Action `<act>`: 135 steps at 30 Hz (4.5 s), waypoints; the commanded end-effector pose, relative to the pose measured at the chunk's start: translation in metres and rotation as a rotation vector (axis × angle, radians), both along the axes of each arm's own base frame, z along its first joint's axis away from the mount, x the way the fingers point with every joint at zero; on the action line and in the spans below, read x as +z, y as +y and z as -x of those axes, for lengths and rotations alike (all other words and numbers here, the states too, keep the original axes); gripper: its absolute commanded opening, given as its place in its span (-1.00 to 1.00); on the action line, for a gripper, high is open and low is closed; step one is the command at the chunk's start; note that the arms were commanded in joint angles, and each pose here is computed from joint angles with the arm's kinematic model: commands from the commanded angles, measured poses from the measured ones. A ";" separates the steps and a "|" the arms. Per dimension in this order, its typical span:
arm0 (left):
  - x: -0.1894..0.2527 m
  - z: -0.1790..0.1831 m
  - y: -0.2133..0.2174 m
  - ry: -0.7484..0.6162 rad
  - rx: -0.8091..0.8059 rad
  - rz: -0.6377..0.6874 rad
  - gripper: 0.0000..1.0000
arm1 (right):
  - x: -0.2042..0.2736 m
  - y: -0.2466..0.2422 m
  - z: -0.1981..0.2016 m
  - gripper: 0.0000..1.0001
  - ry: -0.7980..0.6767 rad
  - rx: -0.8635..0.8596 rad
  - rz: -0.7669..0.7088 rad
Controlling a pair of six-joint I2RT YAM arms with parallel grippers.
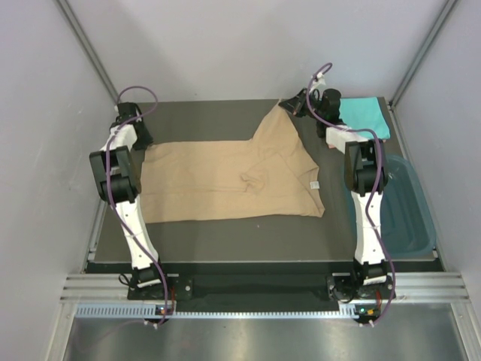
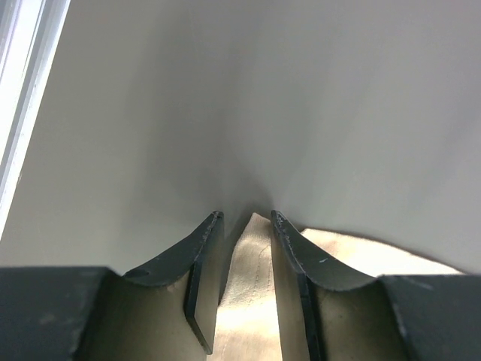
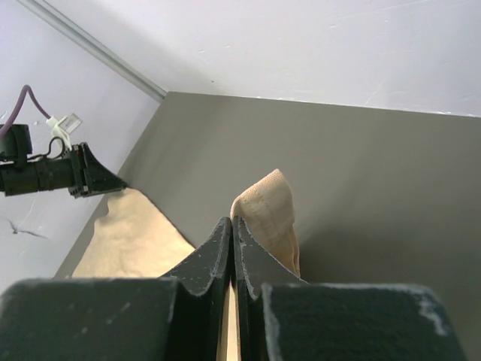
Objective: Fold and stack the t-shirts
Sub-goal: Fold the tshirt
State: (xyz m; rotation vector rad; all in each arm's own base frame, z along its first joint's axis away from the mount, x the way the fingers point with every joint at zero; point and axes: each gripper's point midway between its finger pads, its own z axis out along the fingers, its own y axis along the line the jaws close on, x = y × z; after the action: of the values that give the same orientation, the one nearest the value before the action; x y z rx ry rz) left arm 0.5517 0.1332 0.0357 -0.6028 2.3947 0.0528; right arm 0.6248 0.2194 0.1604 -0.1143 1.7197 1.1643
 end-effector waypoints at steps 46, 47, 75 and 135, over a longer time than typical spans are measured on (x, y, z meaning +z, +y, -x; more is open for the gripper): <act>-0.004 -0.007 -0.005 0.000 -0.001 0.030 -0.35 | 0.019 0.004 -0.007 -1.00 -0.064 0.017 -0.012; -0.006 -0.006 -0.005 0.005 0.005 0.027 -0.36 | 0.019 0.004 -0.007 -1.00 -0.064 0.017 -0.012; 0.060 0.005 -0.012 -0.144 0.051 0.047 -1.00 | 0.090 -0.031 0.047 -1.00 -0.260 0.017 0.051; 0.037 0.140 0.019 0.047 0.411 -0.049 -0.90 | -0.040 -0.056 0.268 -0.85 0.070 -0.052 0.334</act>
State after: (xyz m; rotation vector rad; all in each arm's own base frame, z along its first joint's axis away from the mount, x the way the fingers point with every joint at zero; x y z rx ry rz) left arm 0.4194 0.1384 0.0536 -1.0353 2.3290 0.2252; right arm 0.3578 0.1651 0.1142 -0.2270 1.9647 0.8866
